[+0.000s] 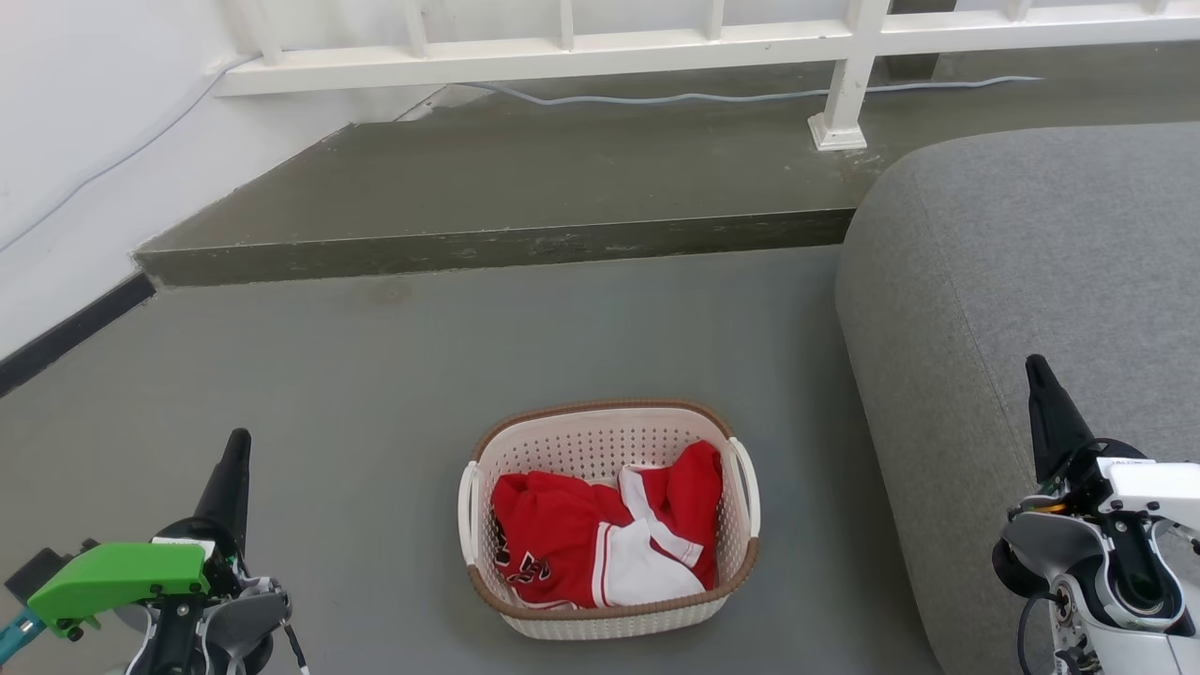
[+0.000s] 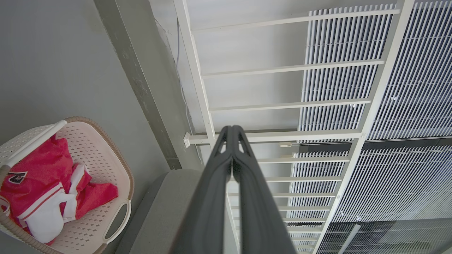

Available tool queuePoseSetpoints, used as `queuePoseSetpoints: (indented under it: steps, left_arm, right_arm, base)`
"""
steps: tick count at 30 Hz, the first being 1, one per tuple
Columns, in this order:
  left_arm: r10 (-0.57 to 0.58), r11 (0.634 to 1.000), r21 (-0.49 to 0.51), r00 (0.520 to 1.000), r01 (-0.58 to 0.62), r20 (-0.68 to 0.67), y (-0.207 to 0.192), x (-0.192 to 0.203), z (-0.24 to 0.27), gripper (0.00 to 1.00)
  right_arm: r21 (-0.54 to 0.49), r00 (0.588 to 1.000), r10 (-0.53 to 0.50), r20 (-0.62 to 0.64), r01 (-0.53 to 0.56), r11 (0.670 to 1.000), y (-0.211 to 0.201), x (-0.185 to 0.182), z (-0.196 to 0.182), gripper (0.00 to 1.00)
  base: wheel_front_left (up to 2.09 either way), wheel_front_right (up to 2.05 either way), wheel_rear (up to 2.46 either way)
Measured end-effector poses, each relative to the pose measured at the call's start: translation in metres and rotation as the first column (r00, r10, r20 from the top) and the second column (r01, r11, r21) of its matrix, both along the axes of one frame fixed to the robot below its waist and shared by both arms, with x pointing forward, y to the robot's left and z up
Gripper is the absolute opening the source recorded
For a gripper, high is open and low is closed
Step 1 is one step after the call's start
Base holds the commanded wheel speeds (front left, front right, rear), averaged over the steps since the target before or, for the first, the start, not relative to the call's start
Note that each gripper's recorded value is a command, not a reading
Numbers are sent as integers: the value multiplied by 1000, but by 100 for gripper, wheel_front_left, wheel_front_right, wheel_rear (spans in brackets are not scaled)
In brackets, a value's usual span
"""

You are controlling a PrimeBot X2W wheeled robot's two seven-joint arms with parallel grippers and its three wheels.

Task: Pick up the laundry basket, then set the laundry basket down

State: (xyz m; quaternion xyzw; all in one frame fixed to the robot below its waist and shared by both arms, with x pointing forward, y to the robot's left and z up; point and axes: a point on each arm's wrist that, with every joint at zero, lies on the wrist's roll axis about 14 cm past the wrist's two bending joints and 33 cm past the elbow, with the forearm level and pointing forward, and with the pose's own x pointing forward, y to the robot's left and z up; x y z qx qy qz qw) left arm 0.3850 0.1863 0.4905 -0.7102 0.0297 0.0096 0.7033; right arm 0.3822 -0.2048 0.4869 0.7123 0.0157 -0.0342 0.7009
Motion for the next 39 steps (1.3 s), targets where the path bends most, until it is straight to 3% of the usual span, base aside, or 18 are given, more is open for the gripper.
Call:
queuePoseSetpoints:
  steps: [25,26,30,39]
  left_arm:
    - [0,1000,-1,1000,0,-5,0,0,-1,0]
    - [-1,1000,-4,1000,1,-17,-1,-1,-5,100]
    - [-7,1000,-25,997,5,-73,-8,-10,-24,100]
    - [-1,1000,-19,997,-1,-73,-9,-11,-24,100]
  right_arm:
    - [1,1000,0,-6,0,1000,0,0,-2,0]
    - [5,1000,0,-19,0,1000,1,-2,-6,100]
    - [28,996,2,-89,1,1000,7,-15,-30,100]
    - [12,997,2,-79,-1,1000,9,-14,-27,100]
  base:
    - [0,0,0]
    - [0,0,0]
    - [0,0,0]
    - [0,0,0]
